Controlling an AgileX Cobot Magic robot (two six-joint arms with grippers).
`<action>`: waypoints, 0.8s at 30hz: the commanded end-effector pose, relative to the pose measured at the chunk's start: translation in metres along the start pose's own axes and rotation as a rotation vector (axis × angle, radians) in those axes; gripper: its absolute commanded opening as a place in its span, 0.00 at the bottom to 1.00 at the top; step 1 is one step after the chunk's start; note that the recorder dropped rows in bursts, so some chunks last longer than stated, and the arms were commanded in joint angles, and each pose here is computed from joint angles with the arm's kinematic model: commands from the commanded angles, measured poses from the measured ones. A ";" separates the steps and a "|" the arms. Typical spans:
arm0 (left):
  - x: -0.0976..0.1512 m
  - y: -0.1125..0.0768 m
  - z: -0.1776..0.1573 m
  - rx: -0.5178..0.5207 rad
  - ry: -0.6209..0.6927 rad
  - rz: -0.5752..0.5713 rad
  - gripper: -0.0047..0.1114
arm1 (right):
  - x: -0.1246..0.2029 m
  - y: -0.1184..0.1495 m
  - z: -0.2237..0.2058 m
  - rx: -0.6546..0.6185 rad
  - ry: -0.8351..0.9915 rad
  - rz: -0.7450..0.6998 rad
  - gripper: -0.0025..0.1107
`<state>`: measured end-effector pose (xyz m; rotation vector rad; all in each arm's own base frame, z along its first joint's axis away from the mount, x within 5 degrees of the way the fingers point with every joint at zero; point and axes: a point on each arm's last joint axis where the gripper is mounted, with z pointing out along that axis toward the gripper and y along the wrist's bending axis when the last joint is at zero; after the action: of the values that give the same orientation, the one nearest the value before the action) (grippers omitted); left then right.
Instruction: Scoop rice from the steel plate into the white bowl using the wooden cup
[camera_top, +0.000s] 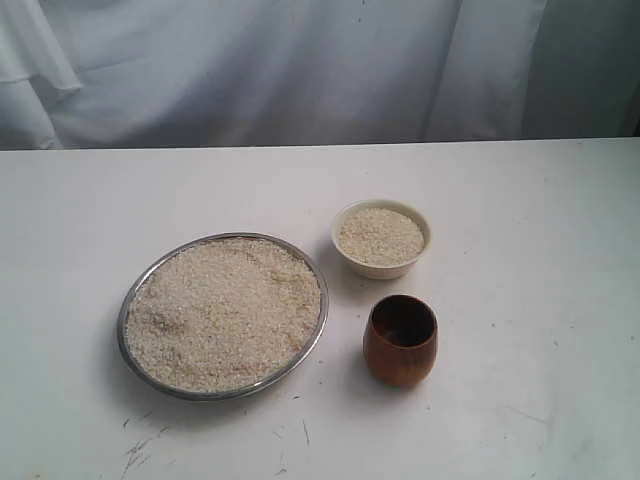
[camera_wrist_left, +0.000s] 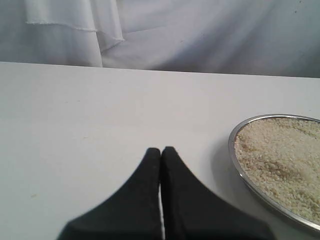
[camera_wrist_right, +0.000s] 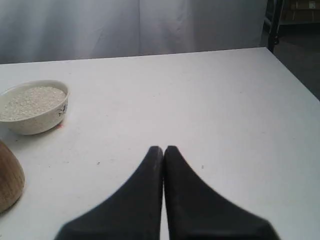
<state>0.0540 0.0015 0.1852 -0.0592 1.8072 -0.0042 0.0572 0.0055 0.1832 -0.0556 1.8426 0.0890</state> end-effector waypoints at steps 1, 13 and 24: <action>0.001 0.000 0.000 0.003 -0.006 0.001 0.04 | -0.006 0.000 0.000 0.008 -0.072 -0.008 0.02; 0.001 0.000 0.000 0.003 -0.006 0.001 0.04 | -0.039 0.000 -0.009 0.000 -0.450 0.019 0.02; 0.001 0.000 0.000 0.003 -0.006 0.001 0.04 | -0.070 -0.004 -0.034 -0.063 -0.887 0.233 0.02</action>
<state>0.0540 0.0015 0.1852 -0.0592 1.8072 -0.0042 0.0487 0.0009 0.2524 0.0983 1.0530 0.2505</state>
